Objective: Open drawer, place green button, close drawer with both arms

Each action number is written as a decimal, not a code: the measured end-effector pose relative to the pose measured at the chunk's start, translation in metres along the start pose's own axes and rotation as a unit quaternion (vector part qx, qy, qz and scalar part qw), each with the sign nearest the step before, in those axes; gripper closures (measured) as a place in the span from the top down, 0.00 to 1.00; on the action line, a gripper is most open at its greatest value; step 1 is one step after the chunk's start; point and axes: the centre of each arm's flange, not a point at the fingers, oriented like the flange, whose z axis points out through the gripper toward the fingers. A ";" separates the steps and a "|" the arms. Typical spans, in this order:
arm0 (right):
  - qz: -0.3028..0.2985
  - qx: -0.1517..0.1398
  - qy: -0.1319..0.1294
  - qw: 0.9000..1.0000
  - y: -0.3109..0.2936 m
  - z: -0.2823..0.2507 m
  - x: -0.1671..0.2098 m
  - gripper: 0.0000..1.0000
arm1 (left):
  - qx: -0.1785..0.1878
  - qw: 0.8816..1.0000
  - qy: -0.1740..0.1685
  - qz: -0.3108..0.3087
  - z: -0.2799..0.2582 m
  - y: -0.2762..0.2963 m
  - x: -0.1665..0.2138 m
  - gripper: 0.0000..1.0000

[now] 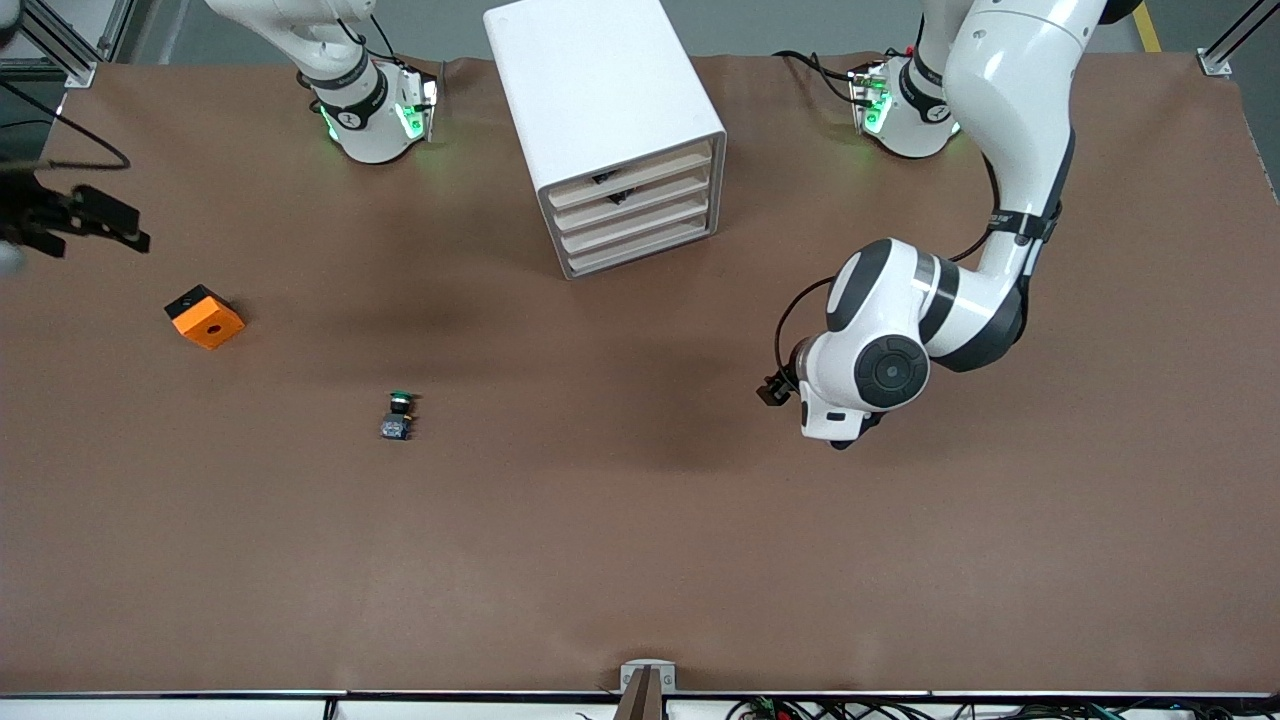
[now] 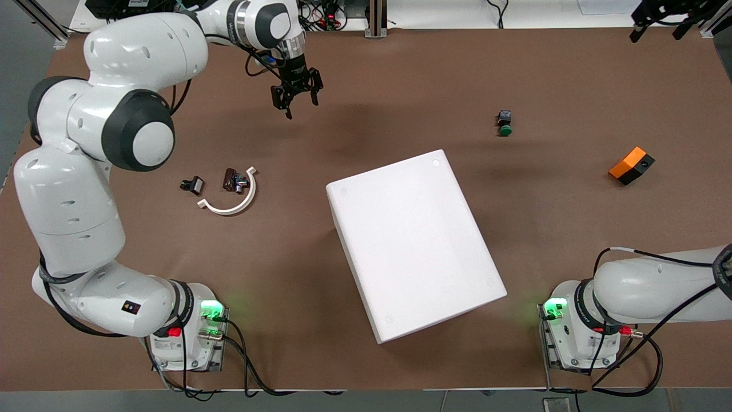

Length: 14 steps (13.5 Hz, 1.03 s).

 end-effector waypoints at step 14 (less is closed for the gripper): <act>0.077 0.020 -0.006 0.997 -0.054 0.079 0.063 1.00 | 0.109 0.886 -0.280 -0.354 0.151 0.045 -0.064 1.00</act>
